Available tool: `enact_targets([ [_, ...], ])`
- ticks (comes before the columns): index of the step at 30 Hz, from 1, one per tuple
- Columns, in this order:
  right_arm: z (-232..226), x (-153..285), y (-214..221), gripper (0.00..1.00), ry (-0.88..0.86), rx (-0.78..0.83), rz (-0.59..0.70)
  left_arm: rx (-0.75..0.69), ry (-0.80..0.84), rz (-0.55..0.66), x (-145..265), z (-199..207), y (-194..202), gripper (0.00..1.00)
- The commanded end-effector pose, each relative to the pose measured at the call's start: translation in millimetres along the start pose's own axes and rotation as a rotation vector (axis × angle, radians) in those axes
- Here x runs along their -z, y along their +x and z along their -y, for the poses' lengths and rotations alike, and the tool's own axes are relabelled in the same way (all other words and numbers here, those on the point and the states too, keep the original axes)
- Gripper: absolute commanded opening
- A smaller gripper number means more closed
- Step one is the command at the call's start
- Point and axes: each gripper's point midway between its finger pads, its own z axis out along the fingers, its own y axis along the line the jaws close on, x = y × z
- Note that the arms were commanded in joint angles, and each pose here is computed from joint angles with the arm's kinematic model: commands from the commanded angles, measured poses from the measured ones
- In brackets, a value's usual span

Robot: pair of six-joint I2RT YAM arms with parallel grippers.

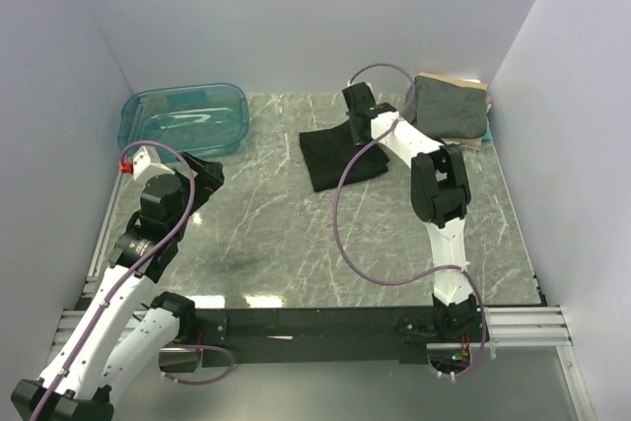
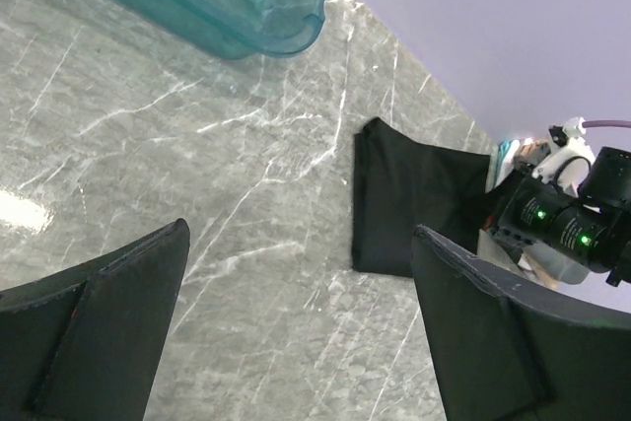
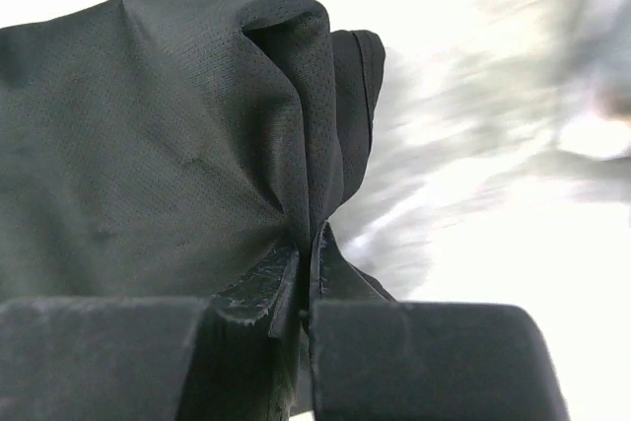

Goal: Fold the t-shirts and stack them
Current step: Neatly place the folded tshirt to the corner

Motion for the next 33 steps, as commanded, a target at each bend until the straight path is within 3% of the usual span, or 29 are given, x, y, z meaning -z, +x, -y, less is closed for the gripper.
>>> enact_targets([
  [1,63.0,34.3,-61.6,0.00,0.204,0.019,0.179,0.003,0.040,0.066,6.1,8.5,-16.1,0.99],
  [10,141.2,64.2,-108.9,0.00,0.444,0.029,0.267,0.035,0.040,0.110,13.1,4.6,-24.0,0.99],
  [21,188.4,95.1,-139.3,0.00,0.691,0.103,0.307,-0.006,0.030,0.077,6.2,6.7,-18.7,0.99],
  [33,209.1,131.1,-157.8,0.00,0.726,0.076,0.370,-0.006,0.030,0.086,8.3,4.5,-19.4,0.99],
])
